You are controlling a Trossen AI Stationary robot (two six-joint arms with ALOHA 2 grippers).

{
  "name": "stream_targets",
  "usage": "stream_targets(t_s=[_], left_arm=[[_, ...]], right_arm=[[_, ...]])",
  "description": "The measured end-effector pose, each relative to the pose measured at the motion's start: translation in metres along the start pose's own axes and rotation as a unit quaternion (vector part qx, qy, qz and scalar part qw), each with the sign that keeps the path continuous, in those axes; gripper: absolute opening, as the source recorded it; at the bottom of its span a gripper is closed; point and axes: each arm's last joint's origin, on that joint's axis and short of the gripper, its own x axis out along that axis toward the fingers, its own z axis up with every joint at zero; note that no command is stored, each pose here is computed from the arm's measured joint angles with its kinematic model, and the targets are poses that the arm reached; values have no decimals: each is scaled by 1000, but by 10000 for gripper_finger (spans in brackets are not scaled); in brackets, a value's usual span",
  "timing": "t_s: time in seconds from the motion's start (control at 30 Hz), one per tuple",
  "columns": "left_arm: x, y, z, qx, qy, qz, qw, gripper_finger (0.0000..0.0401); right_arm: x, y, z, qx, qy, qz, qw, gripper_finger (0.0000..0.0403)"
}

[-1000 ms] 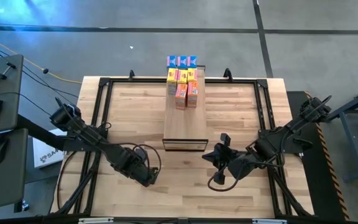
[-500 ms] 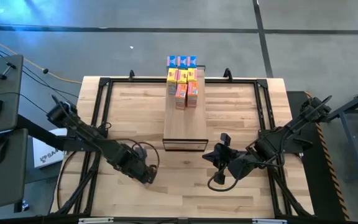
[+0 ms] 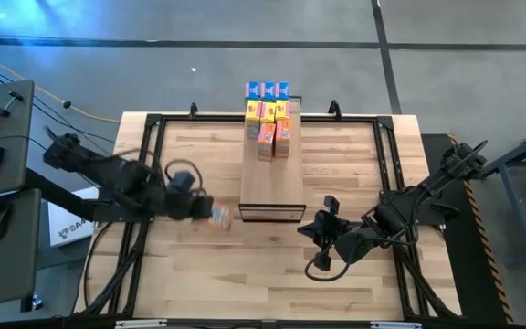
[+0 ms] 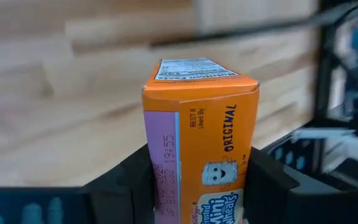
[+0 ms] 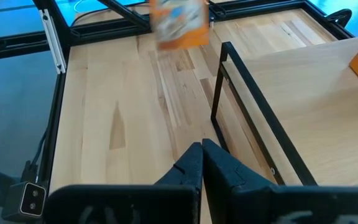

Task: Stack cereal on shelf
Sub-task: Put the orange cereal box on the shelf aligned with the orange cereal boxes

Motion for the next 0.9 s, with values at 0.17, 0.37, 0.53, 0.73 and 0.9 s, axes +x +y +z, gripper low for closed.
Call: stream_targets(t_s=[0.17, 0.37, 0.53, 0.73, 0.9], left_arm=[[-22, -15, 31, 17, -46, -4, 999, 172], [-32, -26, 74, 18, -71, -6, 997, 172], [-20, -31, 100, 15, -61, 5, 998, 172], [4, -46, 117, 41, -66, -2, 997, 172], [20, -52, 126, 57, -54, 2, 997, 172]], right_arm=[[0, 0, 0, 0, 0, 1, 1000, 0], [0, 0, 0, 5, 1, 1, 1000, 0], [0, 0, 0, 9, 1, 1, 1000, 0], [4, -5, 3, 20, 4, -2, 1000, 0], [9, -11, 9, 28, -1, -3, 1000, 0]])
